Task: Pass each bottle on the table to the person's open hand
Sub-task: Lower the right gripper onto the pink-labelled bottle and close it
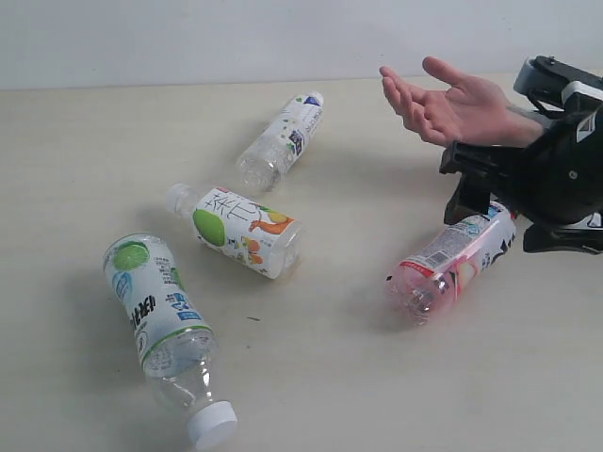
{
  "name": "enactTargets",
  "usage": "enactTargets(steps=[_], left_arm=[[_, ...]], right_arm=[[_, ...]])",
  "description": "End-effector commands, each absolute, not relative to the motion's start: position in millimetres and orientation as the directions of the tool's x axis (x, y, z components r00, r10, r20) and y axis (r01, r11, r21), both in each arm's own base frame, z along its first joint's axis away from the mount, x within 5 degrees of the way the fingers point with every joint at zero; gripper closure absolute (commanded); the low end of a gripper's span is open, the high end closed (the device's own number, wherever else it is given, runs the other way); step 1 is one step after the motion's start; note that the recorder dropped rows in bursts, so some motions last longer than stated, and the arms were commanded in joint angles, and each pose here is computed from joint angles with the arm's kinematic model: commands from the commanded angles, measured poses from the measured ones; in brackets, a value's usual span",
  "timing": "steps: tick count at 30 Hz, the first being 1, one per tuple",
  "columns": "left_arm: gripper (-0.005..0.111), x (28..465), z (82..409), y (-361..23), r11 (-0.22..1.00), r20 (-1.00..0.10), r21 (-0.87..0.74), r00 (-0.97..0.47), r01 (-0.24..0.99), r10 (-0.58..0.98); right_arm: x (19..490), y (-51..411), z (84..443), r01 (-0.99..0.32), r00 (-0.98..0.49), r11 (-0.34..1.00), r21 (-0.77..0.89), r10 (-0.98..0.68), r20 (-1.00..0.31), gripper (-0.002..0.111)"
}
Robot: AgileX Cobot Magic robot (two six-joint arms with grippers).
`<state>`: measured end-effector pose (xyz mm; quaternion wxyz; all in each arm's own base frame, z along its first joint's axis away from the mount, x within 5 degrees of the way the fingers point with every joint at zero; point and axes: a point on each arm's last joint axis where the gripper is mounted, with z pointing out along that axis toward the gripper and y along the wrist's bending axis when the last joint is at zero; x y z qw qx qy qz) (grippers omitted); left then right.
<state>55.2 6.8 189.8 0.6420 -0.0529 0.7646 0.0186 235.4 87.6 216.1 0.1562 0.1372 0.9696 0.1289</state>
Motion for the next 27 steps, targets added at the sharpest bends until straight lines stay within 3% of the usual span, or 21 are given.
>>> enactTargets(steps=[1,7,11,16,27], left_arm=[[0.107,54.9,190.4,6.8,0.994,-0.986,-0.039,-0.159,-0.105,-0.055],[0.107,54.9,190.4,6.8,0.994,-0.986,-0.039,-0.159,-0.105,-0.055],[0.107,54.9,190.4,6.8,0.994,-0.986,-0.039,-0.159,-0.105,-0.055],[0.107,54.9,190.4,6.8,0.994,-0.986,-0.039,-0.159,-0.105,-0.055],[0.107,54.9,190.4,6.8,0.994,-0.986,-0.039,-0.159,-0.105,-0.055]], right_arm=[[238.8,89.3,208.8,0.230,-0.899,0.919,0.319,0.327,-0.293,0.028],[241.3,89.8,210.0,0.266,-0.876,0.899,0.348,0.376,-0.301,0.028],[244.3,87.5,210.8,0.397,-0.809,0.833,0.385,0.516,-0.282,0.021],[243.8,84.9,210.1,0.443,-0.787,0.816,0.371,0.552,-0.274,0.013],[243.4,89.2,203.3,0.547,-0.709,0.760,0.350,0.643,-0.290,0.012]])
